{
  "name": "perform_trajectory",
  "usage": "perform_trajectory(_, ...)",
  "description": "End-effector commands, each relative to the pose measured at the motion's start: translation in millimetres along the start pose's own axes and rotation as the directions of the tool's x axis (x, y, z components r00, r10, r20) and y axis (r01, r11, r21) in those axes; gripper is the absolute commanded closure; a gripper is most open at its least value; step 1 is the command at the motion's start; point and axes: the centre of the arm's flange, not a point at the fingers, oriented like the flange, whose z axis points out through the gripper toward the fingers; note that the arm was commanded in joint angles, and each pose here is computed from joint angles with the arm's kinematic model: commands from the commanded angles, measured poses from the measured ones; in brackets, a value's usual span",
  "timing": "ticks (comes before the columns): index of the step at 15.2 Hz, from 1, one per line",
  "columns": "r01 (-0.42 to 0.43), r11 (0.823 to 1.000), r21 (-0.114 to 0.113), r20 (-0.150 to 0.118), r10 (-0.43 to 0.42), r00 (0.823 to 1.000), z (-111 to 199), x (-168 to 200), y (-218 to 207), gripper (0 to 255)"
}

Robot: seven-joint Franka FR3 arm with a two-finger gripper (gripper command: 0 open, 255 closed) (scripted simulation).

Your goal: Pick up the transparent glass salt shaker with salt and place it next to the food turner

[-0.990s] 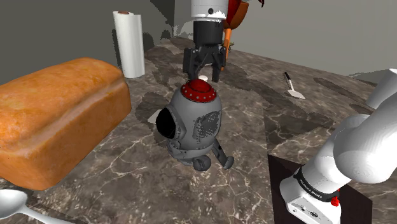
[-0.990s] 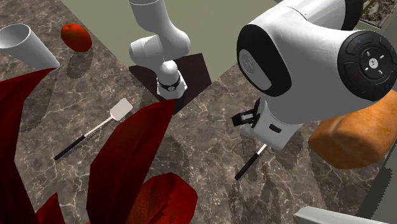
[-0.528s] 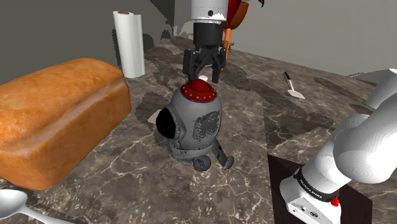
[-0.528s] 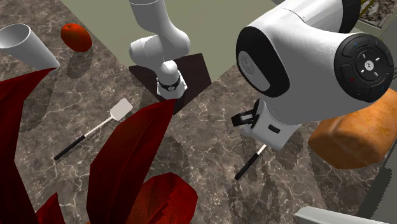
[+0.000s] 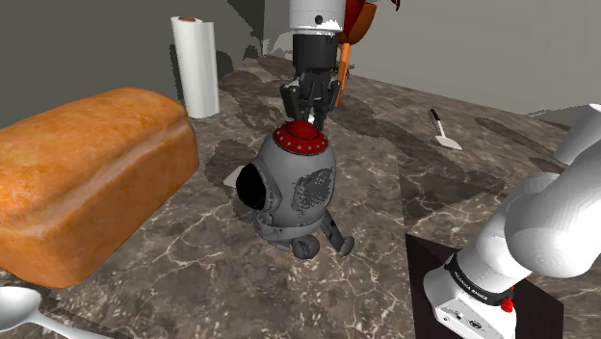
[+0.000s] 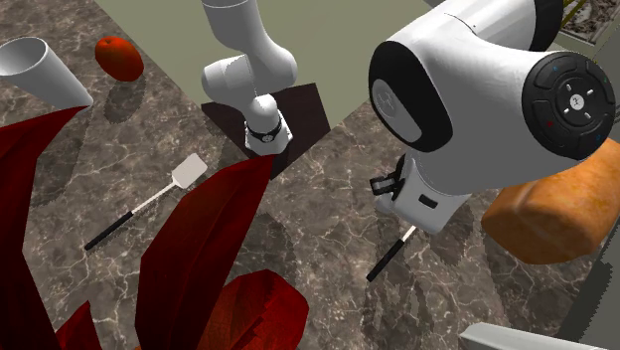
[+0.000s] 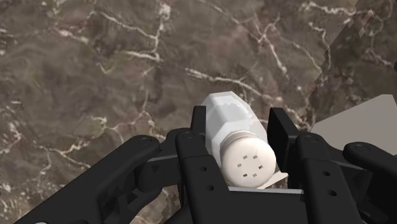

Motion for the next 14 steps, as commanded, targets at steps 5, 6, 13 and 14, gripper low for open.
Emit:
perform_trajectory(5, 0.000, 1.000, 0.000, 0.000, 0.000, 1.000, -15, -3, -1, 255)
perform_trajectory(6, 0.000, 1.000, 0.000, 0.000, 0.000, 1.000, -20, -5, -1, 255)
perform_trajectory(13, 0.000, 1.000, 0.000, 0.000, 0.000, 1.000, -56, -13, -3, 255)
perform_trajectory(14, 0.000, 1.000, 0.000, 0.000, 0.000, 1.000, -61, -14, -4, 255)
